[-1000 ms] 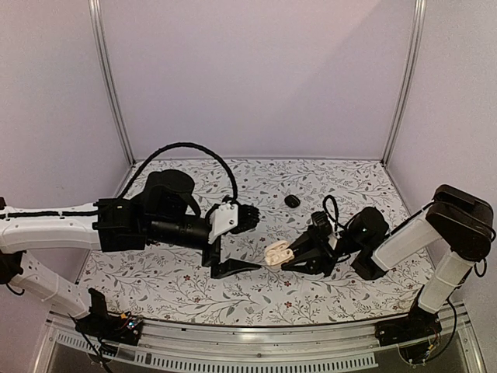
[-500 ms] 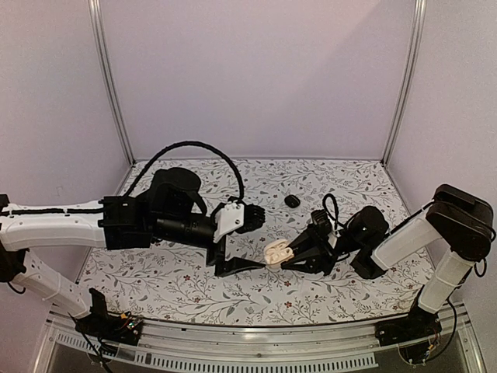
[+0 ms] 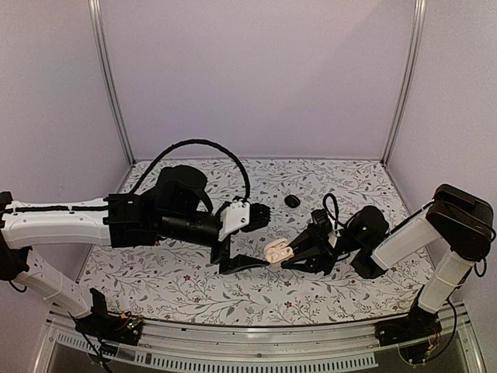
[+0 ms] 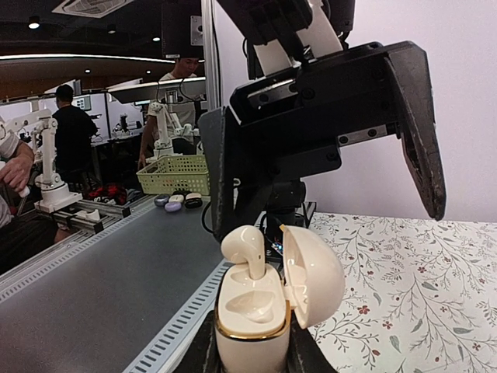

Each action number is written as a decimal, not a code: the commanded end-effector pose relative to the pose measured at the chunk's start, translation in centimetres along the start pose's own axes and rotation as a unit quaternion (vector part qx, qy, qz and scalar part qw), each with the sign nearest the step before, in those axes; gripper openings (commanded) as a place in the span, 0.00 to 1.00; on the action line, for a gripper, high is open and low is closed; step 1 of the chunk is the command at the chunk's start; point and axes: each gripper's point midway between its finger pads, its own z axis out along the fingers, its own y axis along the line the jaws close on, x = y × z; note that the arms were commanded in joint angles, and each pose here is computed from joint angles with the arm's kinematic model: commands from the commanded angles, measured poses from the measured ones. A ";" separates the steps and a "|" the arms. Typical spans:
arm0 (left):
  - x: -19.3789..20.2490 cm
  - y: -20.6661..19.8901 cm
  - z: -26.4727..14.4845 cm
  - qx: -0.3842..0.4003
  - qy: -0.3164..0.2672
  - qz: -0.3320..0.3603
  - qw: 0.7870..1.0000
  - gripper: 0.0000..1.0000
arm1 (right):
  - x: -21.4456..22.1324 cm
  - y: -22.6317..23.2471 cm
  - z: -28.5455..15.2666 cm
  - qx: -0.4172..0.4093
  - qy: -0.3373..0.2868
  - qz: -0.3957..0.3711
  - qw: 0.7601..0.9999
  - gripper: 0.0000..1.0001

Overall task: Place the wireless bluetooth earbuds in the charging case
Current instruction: Adjust the left earbud in the left side groove of the charging case.

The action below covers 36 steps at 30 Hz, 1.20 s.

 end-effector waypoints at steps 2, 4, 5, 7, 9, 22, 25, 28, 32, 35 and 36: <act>-1.3 0.1 0.3 0.001 -0.013 0.008 1.000 0.90 | -0.5 -0.2 0.2 -0.005 -0.005 -0.014 1.000 0.00; -1.3 0.1 0.4 0.000 -0.012 0.007 1.000 0.89 | -0.5 -0.2 0.2 -0.005 -0.005 -0.013 1.000 0.00; -1.1 0.2 0.5 -0.001 -0.009 0.005 1.000 0.89 | -0.5 -0.2 0.2 -0.006 -0.005 -0.013 1.000 0.00; -1.1 0.3 0.6 -0.005 -0.008 0.001 1.000 0.88 | -0.4 -0.1 0.3 -0.006 -0.005 -0.012 1.000 0.00; -1.0 0.5 0.8 -0.006 -0.006 -0.005 1.000 0.86 | -0.3 -0.2 0.5 -0.005 -0.002 -0.010 1.000 0.00; -1.1 0.9 1.5 -0.003 -0.009 -0.014 1.000 0.80 | 0.1 0.2 1.1 -0.018 0.004 -0.010 1.000 0.00; -1.1 0.9 1.6 0.002 -0.013 -0.020 1.000 0.80 | 0.2 0.3 1.3 -0.022 0.005 -0.009 1.000 0.00; -1.1 1.0 1.7 0.004 -0.015 -0.024 1.000 0.80 | 0.3 0.4 1.4 -0.024 0.006 -0.008 1.000 0.00; -1.2 1.2 1.9 0.008 -0.021 -0.029 0.999 0.80 | 0.3 0.5 1.6 -0.028 0.006 -0.009 1.000 0.00; -1.2 1.3 2.0 0.012 -0.025 -0.033 0.999 0.80 | 0.3 0.6 1.7 -0.031 0.006 -0.010 0.999 0.00; -1.3 1.5 2.0 0.011 -0.027 -0.035 0.999 0.80 | 0.4 0.6 1.7 -0.031 0.006 -0.010 0.999 0.00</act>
